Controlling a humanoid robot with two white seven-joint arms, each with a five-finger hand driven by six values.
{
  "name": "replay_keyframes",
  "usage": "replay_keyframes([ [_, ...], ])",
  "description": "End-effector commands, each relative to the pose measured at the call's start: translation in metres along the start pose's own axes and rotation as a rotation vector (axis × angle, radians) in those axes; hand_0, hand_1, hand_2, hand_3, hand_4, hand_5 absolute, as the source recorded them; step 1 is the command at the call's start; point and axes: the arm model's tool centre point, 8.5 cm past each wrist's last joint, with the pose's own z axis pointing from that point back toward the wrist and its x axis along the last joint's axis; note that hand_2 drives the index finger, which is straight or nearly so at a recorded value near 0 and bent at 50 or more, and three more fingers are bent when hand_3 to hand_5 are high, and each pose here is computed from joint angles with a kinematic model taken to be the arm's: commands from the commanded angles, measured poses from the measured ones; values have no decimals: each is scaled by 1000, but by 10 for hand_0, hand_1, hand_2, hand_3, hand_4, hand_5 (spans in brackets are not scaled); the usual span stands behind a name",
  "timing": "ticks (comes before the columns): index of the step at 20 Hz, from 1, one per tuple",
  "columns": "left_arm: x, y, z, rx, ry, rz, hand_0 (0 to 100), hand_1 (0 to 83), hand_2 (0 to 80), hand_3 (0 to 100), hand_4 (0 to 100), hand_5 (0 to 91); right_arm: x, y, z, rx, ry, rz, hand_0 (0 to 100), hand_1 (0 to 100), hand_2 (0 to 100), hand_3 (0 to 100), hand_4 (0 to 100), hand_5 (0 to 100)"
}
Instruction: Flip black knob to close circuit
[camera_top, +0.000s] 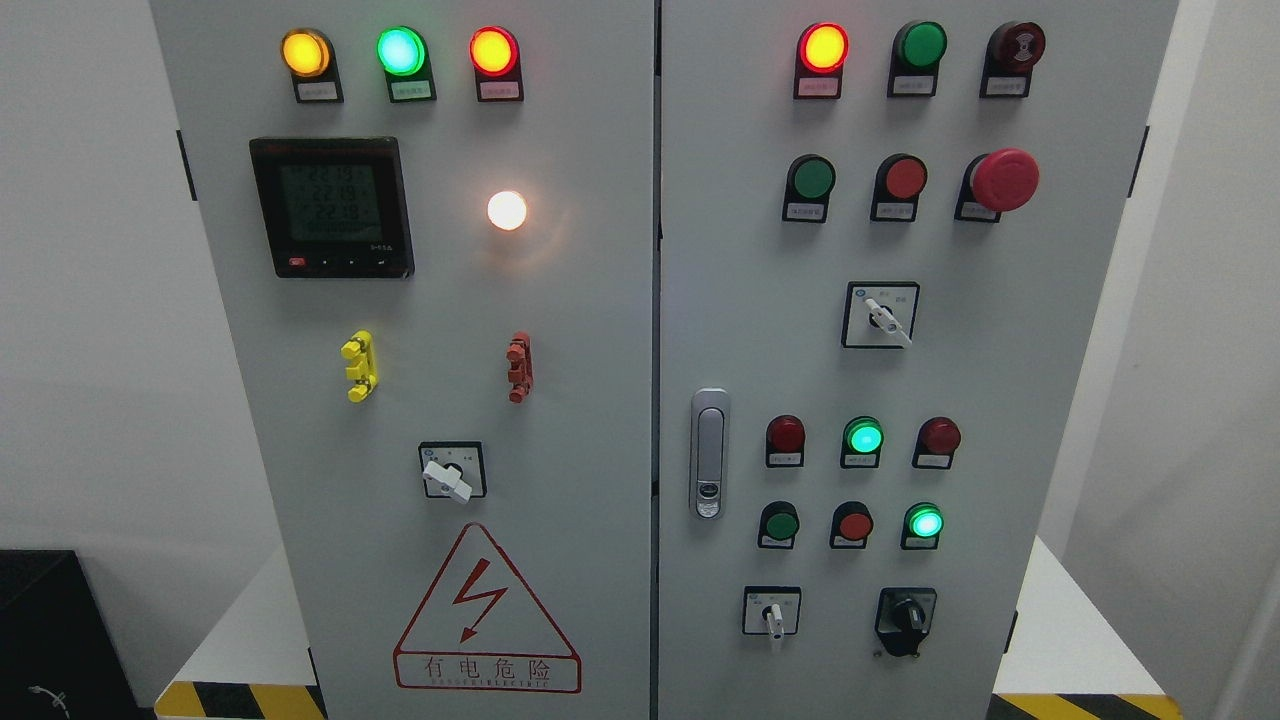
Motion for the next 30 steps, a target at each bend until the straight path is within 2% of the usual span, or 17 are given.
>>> replay_keyframes([
  [1,-7,-1,2,-8,19,-44,0,0,0,0,0,0,2,0,0,2,-6,-1,0,204,0,0,0,0],
  [7,-7,-1,2,-8,19,-42,0,0,0,0,0,0,2,-2,0,-1,-10,1,0,205,0,0,0,0],
  [10,-7,-1,2,-8,19,-42,0,0,0,0,0,0,7,-17,5,-18,-23,8,0,205,0,0,0,0],
  [18,-7,-1,2,-7,19,-41,0,0,0,0,0,0,74,-34,8,-49,-196,150,0,218,0,2,0,0],
  [19,-7,-1,2,-7,19,-41,0,0,0,0,0,0,83,-34,8,-53,-228,176,0,219,83,90,4,0],
  [20,-7,-1,2,-8,19,-44,0,0,0,0,0,0,89,-36,10,-64,-258,205,0,219,160,168,82,0],
  [23,-7,-1,2,-8,19,-42,0,0,0,0,0,0,108,-38,13,-120,-335,317,0,198,280,331,220,0],
  [24,-7,-1,2,-8,19,-42,0,0,0,0,0,0,115,-38,15,-136,-358,350,0,191,302,358,240,0],
  [26,-7,-1,2,-7,19,-41,0,0,0,0,0,0,126,-38,17,-160,-387,399,0,159,390,491,336,99],
  [27,-7,-1,2,-8,19,-42,0,0,0,0,0,0,132,-36,18,-161,-409,425,0,156,407,521,348,115],
  [28,-7,-1,2,-8,17,-44,0,0,0,0,0,0,138,-33,19,-168,-434,448,0,144,442,567,395,175],
  [30,-7,-1,2,-7,17,-41,0,0,0,0,0,0,152,-32,23,-212,-484,516,0,141,482,617,444,240],
])
